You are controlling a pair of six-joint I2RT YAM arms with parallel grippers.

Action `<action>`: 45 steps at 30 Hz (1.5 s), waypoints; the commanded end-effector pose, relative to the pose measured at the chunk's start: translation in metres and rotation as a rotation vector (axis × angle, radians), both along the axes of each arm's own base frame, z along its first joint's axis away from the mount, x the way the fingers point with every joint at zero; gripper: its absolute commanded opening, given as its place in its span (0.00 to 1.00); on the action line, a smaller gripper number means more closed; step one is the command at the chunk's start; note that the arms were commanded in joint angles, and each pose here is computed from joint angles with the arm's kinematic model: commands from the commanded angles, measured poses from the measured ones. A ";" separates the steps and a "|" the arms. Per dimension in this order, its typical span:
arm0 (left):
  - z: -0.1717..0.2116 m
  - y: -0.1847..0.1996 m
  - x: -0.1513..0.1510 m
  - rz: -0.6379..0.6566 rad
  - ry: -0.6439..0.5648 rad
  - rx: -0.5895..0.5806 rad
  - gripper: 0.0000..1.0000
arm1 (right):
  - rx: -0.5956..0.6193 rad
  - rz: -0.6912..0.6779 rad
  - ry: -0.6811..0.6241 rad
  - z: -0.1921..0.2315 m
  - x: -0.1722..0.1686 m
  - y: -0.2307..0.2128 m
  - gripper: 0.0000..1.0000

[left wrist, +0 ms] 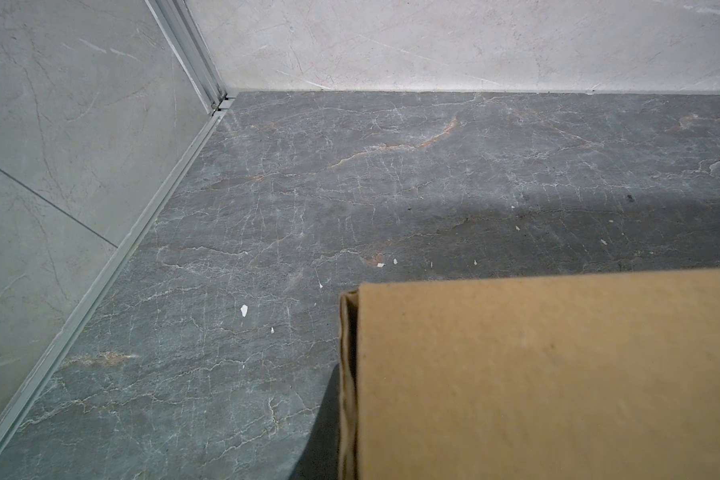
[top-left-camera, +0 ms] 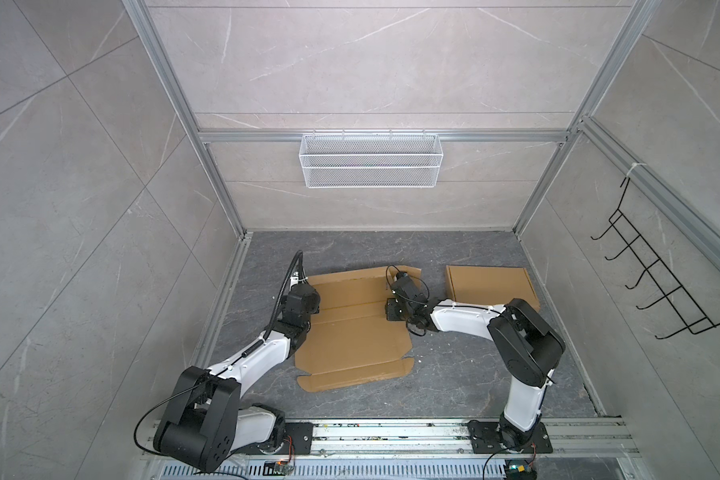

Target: Fold the paper box

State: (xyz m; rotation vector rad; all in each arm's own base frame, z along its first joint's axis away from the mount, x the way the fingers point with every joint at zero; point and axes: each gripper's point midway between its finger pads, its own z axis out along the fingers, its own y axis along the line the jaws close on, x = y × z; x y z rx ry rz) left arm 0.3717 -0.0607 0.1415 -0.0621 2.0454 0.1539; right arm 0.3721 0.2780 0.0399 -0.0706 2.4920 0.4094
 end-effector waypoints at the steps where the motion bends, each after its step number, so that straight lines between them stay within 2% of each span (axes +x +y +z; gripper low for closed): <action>1: 0.005 -0.001 0.000 -0.005 -0.008 0.000 0.00 | 0.000 -0.095 0.016 0.000 -0.006 -0.028 0.49; 5: 0.006 -0.001 -0.001 -0.011 -0.003 0.005 0.00 | -0.006 -0.135 0.044 -0.006 -0.002 -0.044 0.58; 14: 0.003 -0.002 -0.001 -0.014 0.006 0.004 0.00 | 0.061 -0.117 0.072 -0.021 0.017 -0.028 0.60; 21: 0.003 -0.002 -0.002 -0.014 0.010 0.006 0.00 | 0.126 -0.120 0.074 -0.020 0.022 -0.017 0.55; 25: 0.002 -0.002 -0.001 -0.013 0.012 0.002 0.00 | 0.166 -0.090 0.066 -0.010 0.020 -0.010 0.49; 32: 0.002 -0.003 0.000 -0.012 0.011 -0.002 0.00 | 0.224 -0.061 0.034 0.014 0.019 -0.003 0.43; 45: 0.002 -0.003 0.000 -0.012 0.008 -0.003 0.00 | 0.262 -0.006 0.024 0.027 0.006 0.033 0.40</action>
